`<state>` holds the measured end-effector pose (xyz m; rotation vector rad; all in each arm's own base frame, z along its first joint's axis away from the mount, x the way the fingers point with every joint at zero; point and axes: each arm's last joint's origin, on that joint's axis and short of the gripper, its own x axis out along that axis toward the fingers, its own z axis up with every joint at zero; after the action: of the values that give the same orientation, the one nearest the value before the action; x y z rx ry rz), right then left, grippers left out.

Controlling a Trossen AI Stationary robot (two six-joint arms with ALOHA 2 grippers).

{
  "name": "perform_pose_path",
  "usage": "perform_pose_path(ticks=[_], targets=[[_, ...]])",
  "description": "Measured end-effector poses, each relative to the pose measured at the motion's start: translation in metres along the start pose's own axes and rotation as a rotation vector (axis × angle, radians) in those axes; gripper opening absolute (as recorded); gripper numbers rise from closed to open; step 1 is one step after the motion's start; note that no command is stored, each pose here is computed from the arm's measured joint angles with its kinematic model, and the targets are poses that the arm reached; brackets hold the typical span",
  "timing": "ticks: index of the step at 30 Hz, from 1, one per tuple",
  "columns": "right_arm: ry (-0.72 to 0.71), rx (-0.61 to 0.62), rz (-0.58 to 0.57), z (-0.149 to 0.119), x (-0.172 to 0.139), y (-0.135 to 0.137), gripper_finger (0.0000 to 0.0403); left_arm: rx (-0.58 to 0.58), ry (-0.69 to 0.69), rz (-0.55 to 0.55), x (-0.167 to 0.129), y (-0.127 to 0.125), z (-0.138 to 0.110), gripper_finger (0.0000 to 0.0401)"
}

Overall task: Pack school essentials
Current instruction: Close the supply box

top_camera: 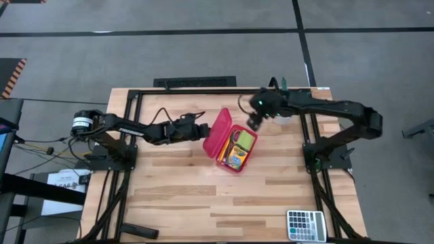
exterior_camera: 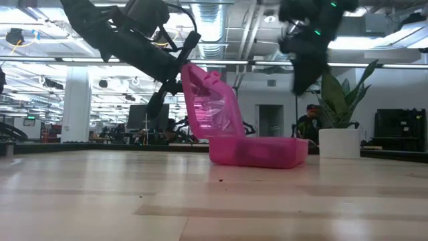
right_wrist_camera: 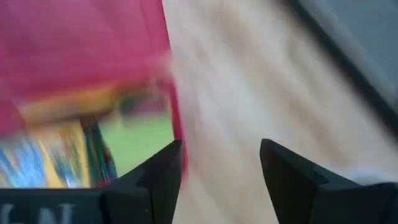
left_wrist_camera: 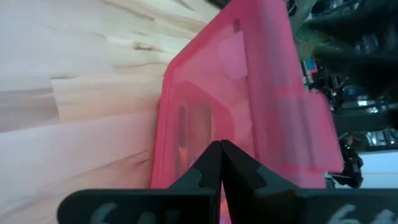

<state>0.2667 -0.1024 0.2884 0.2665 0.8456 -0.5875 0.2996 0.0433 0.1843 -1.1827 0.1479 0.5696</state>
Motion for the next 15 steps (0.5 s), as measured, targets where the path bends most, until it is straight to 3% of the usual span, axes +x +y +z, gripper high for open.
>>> perform_pose_path(ticks=[3,7,11,15], targets=[[0.169,0.010,-0.026,-0.031,-0.008,-0.001,0.0220,-0.009,-0.015,-0.022,0.000,-0.002,0.003,0.0000],[0.299,0.051,-0.048,-0.083,0.006,0.004,0.0204,-0.019,-0.023,-0.037,0.001,-0.002,0.007,0.0000],[0.370,0.110,-0.049,-0.126,0.026,0.009,0.0189,-0.025,-0.019,-0.054,0.002,-0.005,0.011,0.0000],[0.350,0.129,-0.010,-0.147,0.036,0.019,0.0180,-0.031,-0.026,-0.076,0.003,-0.012,0.014,0.0000]])
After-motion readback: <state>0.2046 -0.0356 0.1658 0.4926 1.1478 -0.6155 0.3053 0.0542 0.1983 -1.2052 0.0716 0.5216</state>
